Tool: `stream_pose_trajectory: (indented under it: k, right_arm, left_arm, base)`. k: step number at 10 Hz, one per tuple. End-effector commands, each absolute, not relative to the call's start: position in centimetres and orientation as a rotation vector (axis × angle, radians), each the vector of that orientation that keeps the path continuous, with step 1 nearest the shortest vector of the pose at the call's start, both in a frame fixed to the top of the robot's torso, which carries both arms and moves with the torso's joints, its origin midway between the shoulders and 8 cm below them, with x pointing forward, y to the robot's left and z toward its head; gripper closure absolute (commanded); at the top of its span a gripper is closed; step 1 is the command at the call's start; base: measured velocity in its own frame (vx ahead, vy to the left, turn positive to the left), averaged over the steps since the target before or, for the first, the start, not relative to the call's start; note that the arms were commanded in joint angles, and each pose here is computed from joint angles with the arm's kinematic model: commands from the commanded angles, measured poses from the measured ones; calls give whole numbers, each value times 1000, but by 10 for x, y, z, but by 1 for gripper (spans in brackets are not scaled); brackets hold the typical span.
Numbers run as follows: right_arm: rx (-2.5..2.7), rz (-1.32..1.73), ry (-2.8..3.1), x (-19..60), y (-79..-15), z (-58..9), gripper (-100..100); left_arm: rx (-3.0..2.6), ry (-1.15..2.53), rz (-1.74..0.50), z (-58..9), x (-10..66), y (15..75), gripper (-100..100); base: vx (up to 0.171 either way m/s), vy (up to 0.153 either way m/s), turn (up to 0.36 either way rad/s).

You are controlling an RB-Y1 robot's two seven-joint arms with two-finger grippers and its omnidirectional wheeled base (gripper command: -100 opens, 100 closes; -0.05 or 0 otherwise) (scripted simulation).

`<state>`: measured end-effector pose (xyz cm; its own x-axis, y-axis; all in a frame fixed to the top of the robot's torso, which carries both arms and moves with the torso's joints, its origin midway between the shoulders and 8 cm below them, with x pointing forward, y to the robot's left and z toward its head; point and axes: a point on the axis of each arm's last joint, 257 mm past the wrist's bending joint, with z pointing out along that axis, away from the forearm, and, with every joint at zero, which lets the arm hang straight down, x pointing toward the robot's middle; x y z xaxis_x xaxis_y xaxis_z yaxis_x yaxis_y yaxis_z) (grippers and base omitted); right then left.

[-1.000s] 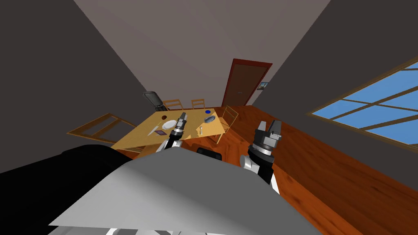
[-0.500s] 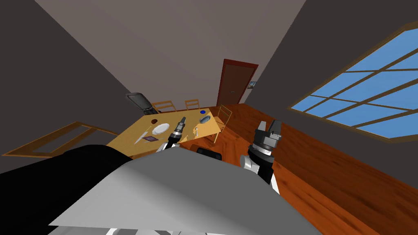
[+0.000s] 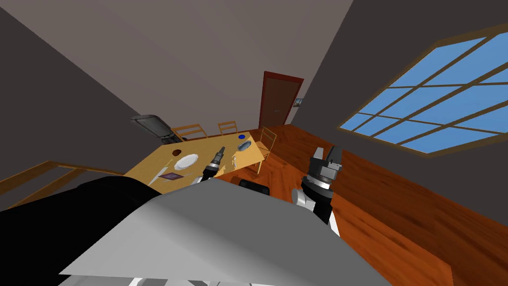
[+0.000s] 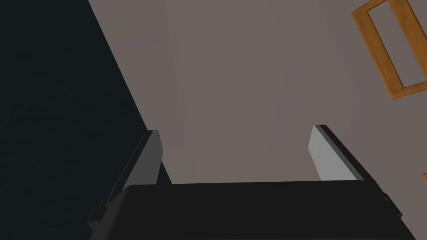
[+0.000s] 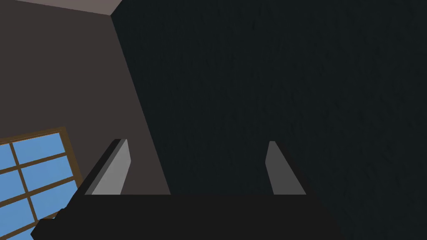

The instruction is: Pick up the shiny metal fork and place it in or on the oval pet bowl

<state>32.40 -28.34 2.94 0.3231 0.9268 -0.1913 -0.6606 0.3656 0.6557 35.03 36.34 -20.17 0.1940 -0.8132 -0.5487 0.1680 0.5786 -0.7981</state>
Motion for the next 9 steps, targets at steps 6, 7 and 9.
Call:
stream_pose_trajectory:
  k: [6, 7, 9]
  right_arm:
    - [515, 1104, 604, 324, -283, 29, 0]
    - [515, 1104, 604, 324, -283, 29, 0]
    - [515, 1104, 604, 324, -283, 29, 0]
  left_arm:
    - [-754, 1321, -598, -275, 322, 411, -100]
    - [-769, 1358, -548, -292, 312, 423, -100]
    - [-797, 1404, -492, -315, 297, 438, -100]
  base:
    - [31, -27, -174]
    - [25, -32, -273]
    - [29, -20, -177]
